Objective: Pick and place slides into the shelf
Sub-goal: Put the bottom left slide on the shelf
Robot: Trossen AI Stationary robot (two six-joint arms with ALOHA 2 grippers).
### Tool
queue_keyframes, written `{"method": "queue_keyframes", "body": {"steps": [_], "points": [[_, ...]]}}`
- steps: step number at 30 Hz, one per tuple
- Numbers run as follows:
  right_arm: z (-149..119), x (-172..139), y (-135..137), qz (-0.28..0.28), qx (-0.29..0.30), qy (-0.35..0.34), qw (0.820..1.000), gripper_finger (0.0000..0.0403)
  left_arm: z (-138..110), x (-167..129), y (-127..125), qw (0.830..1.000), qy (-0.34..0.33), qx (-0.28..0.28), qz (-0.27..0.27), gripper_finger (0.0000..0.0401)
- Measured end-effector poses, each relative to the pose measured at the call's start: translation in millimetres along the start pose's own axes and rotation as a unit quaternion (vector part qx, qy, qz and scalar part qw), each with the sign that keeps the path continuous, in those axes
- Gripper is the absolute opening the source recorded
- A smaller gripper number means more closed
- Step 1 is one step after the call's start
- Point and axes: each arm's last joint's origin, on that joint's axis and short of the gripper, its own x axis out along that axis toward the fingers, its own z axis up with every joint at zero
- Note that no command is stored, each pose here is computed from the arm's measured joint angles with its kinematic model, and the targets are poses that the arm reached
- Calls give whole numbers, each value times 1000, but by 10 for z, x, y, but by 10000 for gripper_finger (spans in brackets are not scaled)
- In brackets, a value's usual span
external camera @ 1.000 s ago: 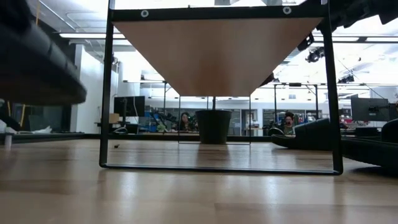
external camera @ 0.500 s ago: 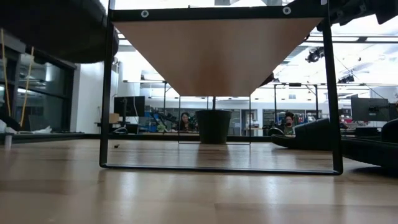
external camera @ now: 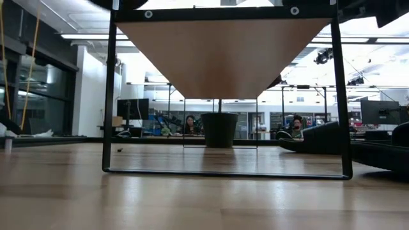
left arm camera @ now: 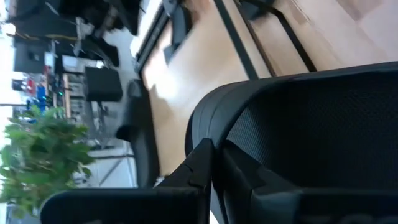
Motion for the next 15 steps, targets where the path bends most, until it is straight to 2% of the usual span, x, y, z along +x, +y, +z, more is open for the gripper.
{"method": "queue_keyframes", "body": {"steps": [5, 10, 15], "points": [[-5, 147, 3, 0, -57, -35, 998, 310, 32, -76, 117, 1000, -18, 7, 18, 5], [-27, 270, 16, 8, -98, -66, 993, 310, 53, -135, 214, 998, -32, 15, 44, 21], [-3, 349, 39, 20, -127, -116, 985, 310, 69, -200, 321, 997, -45, -1, 65, 22]]}}
